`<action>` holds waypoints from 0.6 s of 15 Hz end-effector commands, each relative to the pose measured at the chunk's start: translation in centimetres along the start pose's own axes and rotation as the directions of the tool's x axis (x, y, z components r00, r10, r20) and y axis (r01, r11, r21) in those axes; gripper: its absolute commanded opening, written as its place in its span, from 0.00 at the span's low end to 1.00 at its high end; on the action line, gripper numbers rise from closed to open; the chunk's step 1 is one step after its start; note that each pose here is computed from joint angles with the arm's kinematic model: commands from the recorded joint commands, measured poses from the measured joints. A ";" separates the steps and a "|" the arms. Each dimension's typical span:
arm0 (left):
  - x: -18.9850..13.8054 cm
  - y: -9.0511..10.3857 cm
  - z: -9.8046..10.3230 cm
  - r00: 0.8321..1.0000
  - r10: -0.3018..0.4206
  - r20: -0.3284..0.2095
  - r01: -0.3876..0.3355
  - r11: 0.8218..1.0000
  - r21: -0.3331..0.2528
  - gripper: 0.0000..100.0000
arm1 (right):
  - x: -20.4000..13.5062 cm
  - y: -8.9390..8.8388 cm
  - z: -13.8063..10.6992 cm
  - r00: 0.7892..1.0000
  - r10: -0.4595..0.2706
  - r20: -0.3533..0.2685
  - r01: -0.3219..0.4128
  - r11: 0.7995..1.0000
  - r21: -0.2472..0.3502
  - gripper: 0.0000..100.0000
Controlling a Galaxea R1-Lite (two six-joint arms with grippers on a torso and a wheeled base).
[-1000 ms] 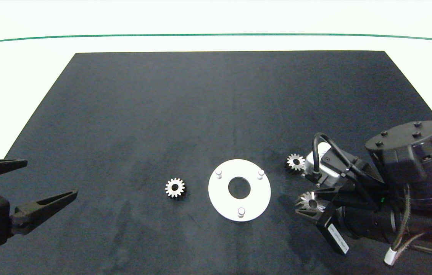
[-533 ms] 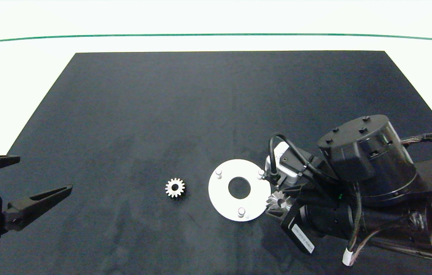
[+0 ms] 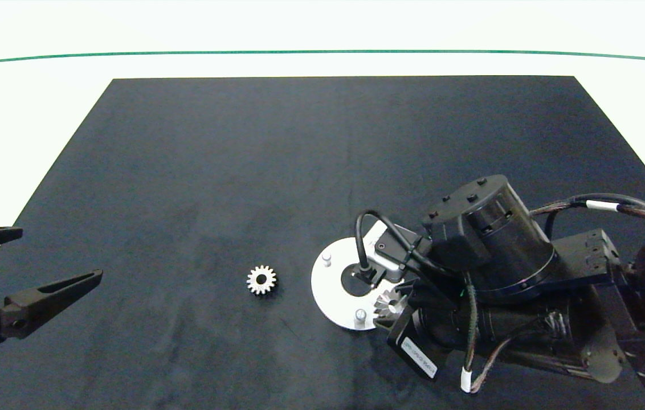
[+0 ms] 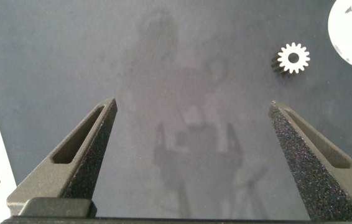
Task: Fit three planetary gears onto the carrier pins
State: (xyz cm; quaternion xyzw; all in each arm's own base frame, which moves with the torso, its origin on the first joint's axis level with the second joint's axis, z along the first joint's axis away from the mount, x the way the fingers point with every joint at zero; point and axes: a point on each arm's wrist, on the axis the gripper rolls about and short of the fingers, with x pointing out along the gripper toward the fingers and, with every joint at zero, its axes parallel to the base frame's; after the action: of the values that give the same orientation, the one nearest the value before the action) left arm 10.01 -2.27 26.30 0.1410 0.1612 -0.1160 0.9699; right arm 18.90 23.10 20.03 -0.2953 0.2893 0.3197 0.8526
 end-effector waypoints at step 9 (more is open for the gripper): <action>-0.2 0.0 0.0 1.000 0.000 0.006 0.000 1.000 0.001 1.00 | 1.7 0.8 1.2 1.000 0.009 -0.003 -0.009 0.999 -0.052 0.10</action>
State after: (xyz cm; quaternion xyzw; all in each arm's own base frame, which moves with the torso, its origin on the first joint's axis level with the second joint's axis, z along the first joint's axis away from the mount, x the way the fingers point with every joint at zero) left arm 9.86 -2.23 26.40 0.1404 0.1575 -0.1167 0.9705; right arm 19.91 24.83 19.57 -0.3126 0.2836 0.3275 0.8454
